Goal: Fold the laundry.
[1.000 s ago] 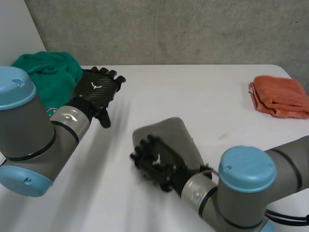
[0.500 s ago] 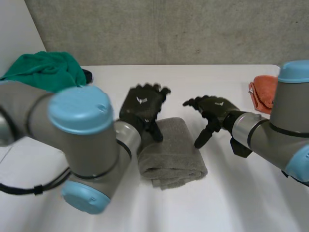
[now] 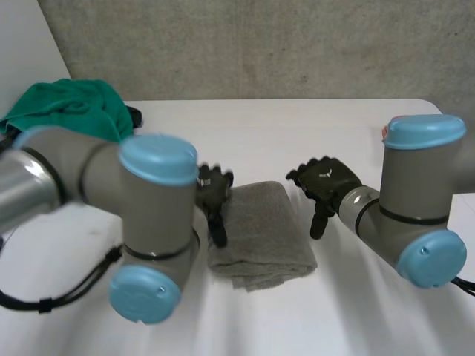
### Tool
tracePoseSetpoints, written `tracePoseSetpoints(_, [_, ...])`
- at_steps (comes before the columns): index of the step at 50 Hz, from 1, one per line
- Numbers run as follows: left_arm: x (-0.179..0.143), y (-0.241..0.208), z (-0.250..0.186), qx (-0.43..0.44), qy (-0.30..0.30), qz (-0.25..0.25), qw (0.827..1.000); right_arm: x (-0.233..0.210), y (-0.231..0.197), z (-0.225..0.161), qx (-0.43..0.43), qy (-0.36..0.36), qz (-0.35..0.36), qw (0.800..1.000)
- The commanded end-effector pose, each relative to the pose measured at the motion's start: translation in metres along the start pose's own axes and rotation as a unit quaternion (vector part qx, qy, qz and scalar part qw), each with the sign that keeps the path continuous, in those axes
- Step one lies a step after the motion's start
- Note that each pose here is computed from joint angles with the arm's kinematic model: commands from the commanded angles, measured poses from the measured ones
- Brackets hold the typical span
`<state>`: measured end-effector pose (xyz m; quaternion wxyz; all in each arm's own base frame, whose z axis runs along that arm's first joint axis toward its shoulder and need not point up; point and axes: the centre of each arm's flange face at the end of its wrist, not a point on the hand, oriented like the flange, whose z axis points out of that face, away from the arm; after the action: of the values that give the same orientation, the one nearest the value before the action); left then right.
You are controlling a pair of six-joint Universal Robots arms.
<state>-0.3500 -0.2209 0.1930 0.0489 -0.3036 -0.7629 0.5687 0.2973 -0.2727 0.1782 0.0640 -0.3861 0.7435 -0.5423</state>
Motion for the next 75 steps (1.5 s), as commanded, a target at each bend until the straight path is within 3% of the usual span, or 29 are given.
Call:
tracePoseSetpoints(1, [-0.033,-0.075,-0.022,0.121,0.027,-0.002,0.992,-0.025,-0.018,-0.042,0.095,0.003,-0.033,0.995])
tracePoseSetpoints(8, [-0.037,-0.109,-0.029,0.199,0.148,0.014,0.969,-0.074,0.031,-0.062,0.088,-0.034,-0.085,0.992])
tracePoseSetpoints(16, [-0.014,-0.105,-0.041,0.205,0.287,0.029,0.935,-0.093,0.063,-0.053,0.102,-0.042,-0.094,0.989])
tracePoseSetpoints(39, [-0.006,-0.096,-0.039,0.191,0.305,0.023,0.933,-0.092,0.056,-0.013,0.161,-0.028,-0.101,0.981])
tracePoseSetpoints(47, [-0.009,-0.101,-0.039,0.198,0.301,0.024,0.932,-0.082,0.030,0.001,0.202,-0.016,-0.096,0.975])
tracePoseSetpoints(55, [-0.018,-0.122,-0.043,0.235,0.285,0.029,0.929,-0.003,-0.032,0.023,0.277,0.089,-0.076,0.954])
tracePoseSetpoints(59, [-0.022,-0.139,-0.047,0.262,0.278,0.028,0.924,0.072,-0.077,0.025,0.331,0.171,-0.056,0.926])
tracePoseSetpoints(63, [-0.025,-0.150,-0.052,0.279,0.271,0.012,0.921,0.141,-0.088,0.029,0.353,0.238,-0.048,0.904])
tracePoseSetpoints(70, [-0.029,-0.158,-0.055,0.302,0.264,-0.008,0.916,0.249,-0.063,0.046,0.369,0.320,-0.063,0.870])
tracePoseSetpoints(75, [-0.025,-0.151,-0.051,0.291,0.269,-0.010,0.918,0.304,-0.001,0.070,0.352,0.325,-0.072,0.875])
